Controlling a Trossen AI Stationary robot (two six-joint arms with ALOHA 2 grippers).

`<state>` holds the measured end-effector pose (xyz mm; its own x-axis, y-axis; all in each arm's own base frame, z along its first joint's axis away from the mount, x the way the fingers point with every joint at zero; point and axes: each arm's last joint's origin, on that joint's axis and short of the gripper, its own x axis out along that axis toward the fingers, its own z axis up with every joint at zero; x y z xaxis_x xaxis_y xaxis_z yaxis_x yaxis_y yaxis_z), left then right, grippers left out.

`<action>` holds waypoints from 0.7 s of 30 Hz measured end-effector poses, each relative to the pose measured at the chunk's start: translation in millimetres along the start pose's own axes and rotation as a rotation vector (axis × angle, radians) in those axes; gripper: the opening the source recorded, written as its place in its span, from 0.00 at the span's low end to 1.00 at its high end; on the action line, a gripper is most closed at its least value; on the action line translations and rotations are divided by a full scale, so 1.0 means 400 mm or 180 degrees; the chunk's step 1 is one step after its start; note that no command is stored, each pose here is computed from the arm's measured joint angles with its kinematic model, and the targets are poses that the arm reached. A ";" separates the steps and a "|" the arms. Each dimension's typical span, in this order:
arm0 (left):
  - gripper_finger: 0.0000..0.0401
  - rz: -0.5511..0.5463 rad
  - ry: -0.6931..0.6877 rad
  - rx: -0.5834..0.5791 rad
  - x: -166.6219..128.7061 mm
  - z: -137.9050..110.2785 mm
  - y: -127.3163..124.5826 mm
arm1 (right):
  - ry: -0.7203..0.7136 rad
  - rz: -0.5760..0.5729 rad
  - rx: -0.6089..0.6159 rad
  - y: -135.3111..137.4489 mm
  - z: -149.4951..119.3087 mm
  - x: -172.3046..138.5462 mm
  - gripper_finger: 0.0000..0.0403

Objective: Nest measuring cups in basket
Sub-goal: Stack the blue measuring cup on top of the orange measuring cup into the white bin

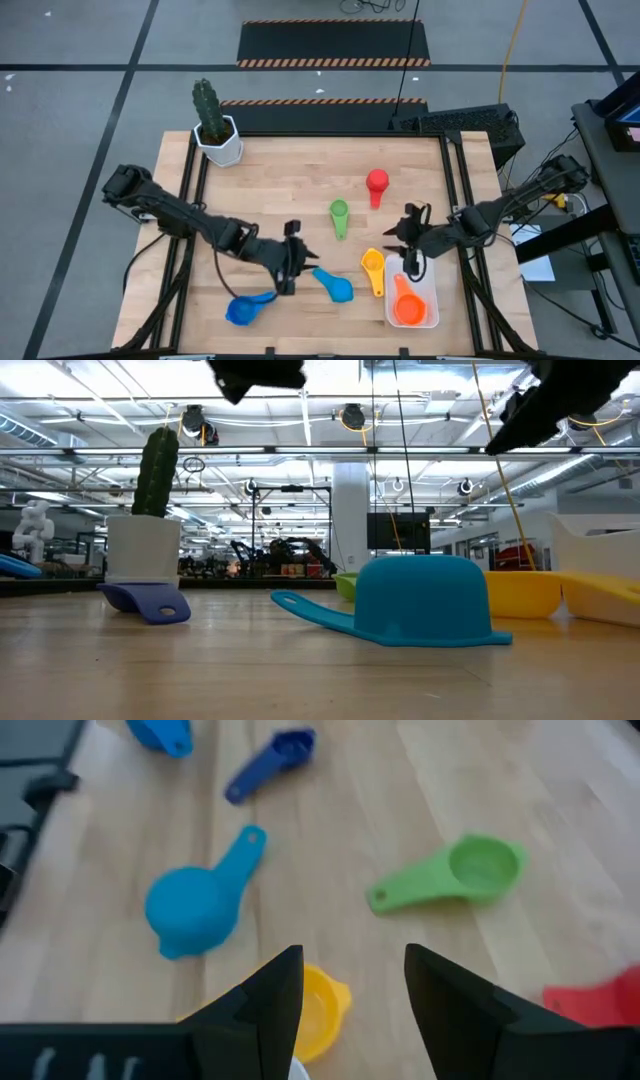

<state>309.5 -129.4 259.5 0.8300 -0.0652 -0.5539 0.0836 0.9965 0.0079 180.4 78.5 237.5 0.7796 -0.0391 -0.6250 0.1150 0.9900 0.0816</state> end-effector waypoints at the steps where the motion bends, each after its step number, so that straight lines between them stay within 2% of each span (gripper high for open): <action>1: 0.26 0.0012 0.0017 -0.0001 -0.004 -0.005 -0.013 | -0.0045 0.0028 -0.0007 0.004 0.003 0.001 0.41; 10: 0.26 -0.0121 0.0351 -0.0262 -0.028 -0.059 -0.109 | -0.0126 0.0167 -0.0091 0.034 0.004 0.015 0.41; 15: 0.26 -0.0251 0.0454 -0.0258 -0.049 -0.091 -0.175 | -0.0110 0.0197 -0.0184 0.040 0.001 0.015 0.41; 18: 0.28 -0.0261 0.0476 -0.0544 -0.060 -0.096 -0.190 | -0.0169 0.0222 -0.0230 0.043 0.005 0.015 0.41; 21: 0.33 -0.0132 0.0692 -0.0841 -0.065 -0.115 -0.188 | -0.0274 0.0264 -0.0308 0.046 0.014 0.014 0.41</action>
<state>256.2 -200.3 235.1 0.6895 -0.1215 -0.7140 -0.0547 0.9743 -0.2185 190.3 95.9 239.6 0.8344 0.0359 -0.5501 -0.0085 0.9986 0.0522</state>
